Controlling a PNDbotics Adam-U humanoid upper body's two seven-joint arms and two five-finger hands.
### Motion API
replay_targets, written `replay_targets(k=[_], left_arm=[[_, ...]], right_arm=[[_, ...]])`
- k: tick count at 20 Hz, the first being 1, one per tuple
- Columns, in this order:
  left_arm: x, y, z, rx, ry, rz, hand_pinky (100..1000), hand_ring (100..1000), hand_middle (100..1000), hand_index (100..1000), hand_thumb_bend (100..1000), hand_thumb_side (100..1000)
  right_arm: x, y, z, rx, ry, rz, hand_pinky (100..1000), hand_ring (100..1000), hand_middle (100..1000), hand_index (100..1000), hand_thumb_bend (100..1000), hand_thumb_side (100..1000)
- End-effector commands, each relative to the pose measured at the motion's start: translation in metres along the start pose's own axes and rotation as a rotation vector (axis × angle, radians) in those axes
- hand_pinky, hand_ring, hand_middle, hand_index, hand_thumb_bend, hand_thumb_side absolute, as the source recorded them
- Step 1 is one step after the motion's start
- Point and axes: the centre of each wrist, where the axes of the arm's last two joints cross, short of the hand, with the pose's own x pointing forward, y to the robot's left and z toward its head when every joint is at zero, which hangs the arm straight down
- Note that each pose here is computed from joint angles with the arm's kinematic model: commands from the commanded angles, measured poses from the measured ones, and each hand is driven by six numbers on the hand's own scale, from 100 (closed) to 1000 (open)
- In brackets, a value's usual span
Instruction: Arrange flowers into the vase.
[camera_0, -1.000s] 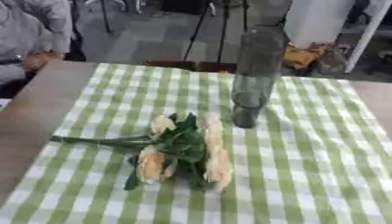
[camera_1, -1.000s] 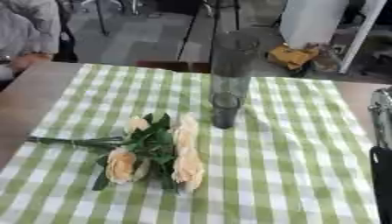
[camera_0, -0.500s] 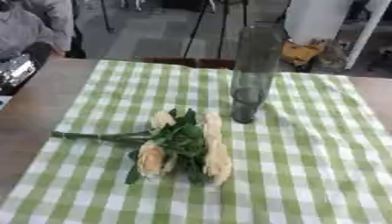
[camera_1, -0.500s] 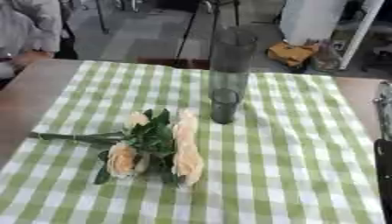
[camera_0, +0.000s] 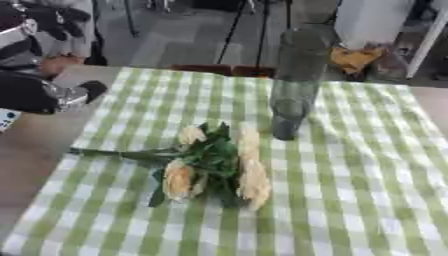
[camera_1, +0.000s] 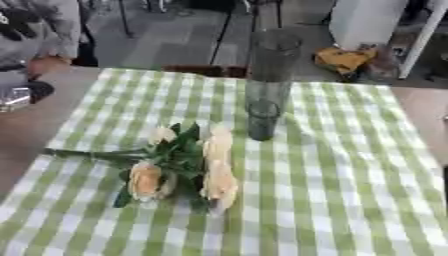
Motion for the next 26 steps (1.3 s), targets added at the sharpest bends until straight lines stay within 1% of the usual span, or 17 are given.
replay_targets(k=[1, 3, 5, 8, 9, 12, 14, 19, 21, 24, 26], left_arm=[[0.001, 0.004, -0.006, -0.085, 0.016, -0.029, 683, 848, 846, 999, 453, 554], [0.003, 0.002, -0.013, -0.131, 0.015, -0.021, 693, 852, 848, 990, 458, 532], [0.004, 0.0, -0.02, -0.167, 0.016, -0.017, 692, 850, 842, 993, 474, 535], [0.006, -0.006, -0.031, -0.228, 0.007, -0.005, 700, 853, 840, 1000, 542, 586], [0.007, -0.008, -0.034, -0.247, 0.001, 0.0, 705, 856, 838, 1000, 609, 639], [0.008, -0.014, -0.044, -0.281, -0.007, 0.01, 700, 855, 836, 1000, 603, 641], [0.008, -0.016, -0.049, -0.286, -0.012, 0.015, 700, 854, 840, 1000, 584, 636], [0.011, -0.025, -0.059, -0.331, -0.028, 0.026, 692, 849, 836, 1000, 584, 625], [0.012, -0.03, -0.063, -0.351, -0.037, 0.039, 670, 836, 825, 991, 574, 596], [0.012, -0.037, -0.067, -0.347, -0.044, 0.044, 637, 815, 813, 979, 534, 519], [0.011, -0.042, -0.069, -0.34, -0.038, 0.045, 633, 813, 823, 992, 539, 494]], right_arm=[[0.007, -0.001, -0.01, 0.022, -0.035, 0.003, 748, 838, 850, 859, 100, 1000], [0.007, 0.0, -0.01, 0.023, -0.032, 0.0, 749, 838, 850, 859, 100, 1000], [0.006, 0.0, -0.01, 0.024, -0.029, 0.0, 749, 837, 849, 858, 100, 1000], [0.006, 0.0, -0.01, 0.024, -0.026, -0.002, 749, 836, 849, 858, 100, 1000], [0.006, 0.0, -0.009, 0.024, -0.023, -0.003, 750, 836, 849, 858, 100, 1000], [0.006, 0.001, -0.009, 0.024, -0.019, -0.009, 750, 835, 848, 858, 100, 1000], [0.006, 0.001, -0.009, 0.025, -0.017, -0.011, 750, 835, 847, 858, 100, 1000], [0.006, 0.003, -0.009, 0.024, -0.02, -0.022, 750, 834, 846, 858, 100, 1000], [0.006, 0.004, -0.009, 0.024, -0.02, -0.026, 750, 834, 846, 858, 100, 1000], [0.006, 0.005, -0.01, 0.025, -0.021, -0.031, 750, 833, 845, 858, 100, 1000], [0.006, 0.005, -0.01, 0.024, -0.021, -0.032, 750, 833, 845, 858, 100, 1000]])
